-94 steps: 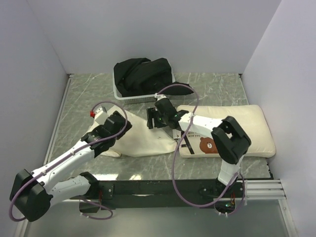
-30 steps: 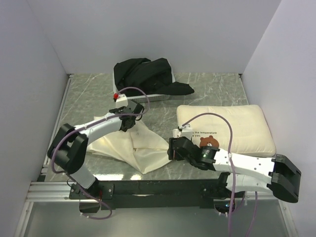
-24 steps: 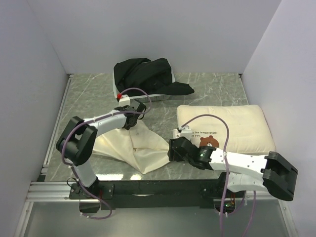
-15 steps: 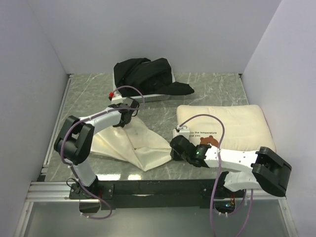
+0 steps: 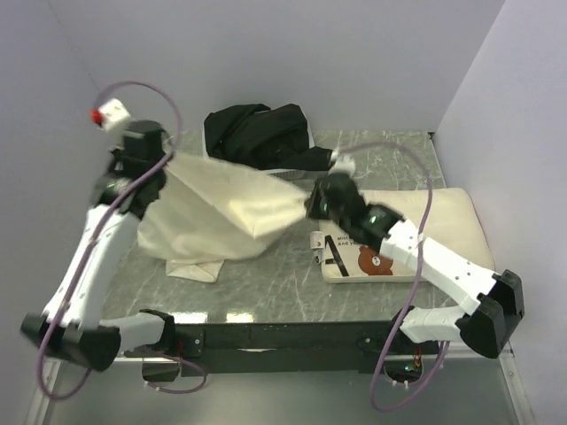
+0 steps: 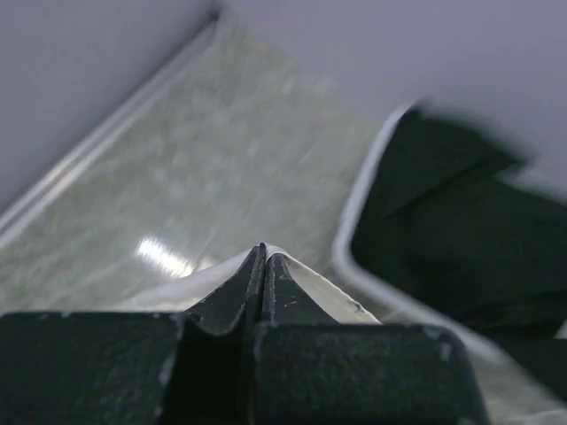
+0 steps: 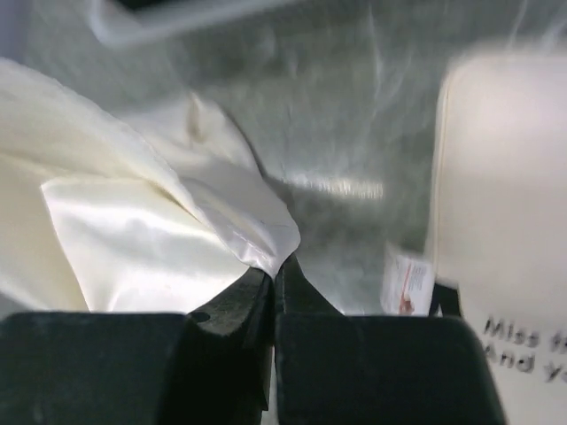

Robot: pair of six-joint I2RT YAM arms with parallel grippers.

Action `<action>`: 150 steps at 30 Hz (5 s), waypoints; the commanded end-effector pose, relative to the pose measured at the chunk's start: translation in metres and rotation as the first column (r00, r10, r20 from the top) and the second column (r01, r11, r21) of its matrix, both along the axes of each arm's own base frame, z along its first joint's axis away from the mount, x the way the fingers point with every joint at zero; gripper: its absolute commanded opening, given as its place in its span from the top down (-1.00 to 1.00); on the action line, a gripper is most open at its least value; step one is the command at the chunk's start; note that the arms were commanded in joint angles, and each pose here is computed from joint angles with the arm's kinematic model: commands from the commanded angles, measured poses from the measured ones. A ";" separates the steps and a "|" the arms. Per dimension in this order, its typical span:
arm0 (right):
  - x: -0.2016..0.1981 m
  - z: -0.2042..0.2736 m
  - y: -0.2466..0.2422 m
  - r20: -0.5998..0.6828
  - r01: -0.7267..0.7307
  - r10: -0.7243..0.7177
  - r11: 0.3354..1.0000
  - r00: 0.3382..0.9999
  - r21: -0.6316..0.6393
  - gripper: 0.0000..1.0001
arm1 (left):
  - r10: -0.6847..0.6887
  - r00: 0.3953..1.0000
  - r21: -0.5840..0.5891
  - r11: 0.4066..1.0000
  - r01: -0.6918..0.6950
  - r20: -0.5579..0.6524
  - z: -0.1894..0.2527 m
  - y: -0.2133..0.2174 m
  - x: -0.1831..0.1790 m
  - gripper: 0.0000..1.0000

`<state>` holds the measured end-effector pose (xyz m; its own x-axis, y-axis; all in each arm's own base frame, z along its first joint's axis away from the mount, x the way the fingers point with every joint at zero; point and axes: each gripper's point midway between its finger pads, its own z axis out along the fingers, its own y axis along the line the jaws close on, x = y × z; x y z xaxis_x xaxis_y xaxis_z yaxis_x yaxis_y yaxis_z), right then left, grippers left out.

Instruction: Put the pillow into the pillowcase

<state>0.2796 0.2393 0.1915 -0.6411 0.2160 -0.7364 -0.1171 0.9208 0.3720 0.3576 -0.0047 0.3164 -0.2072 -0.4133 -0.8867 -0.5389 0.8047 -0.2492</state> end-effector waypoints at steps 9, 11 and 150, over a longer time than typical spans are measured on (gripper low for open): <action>0.072 0.329 -0.084 0.454 0.193 -0.258 0.964 0.853 0.185 1.00 | 0.024 0.635 -0.075 0.996 0.053 0.772 0.288 0.046 -0.152 0.98; 0.063 0.363 -0.096 0.517 0.185 -0.279 0.956 0.809 0.227 1.00 | 0.013 0.555 -0.076 0.993 0.091 0.832 0.308 0.047 -0.176 0.98; -0.007 -0.046 -0.119 -0.091 0.170 -0.180 0.980 0.979 -0.105 1.00 | -0.841 0.491 -0.465 0.536 0.704 -0.227 -0.278 -0.313 -0.226 -0.61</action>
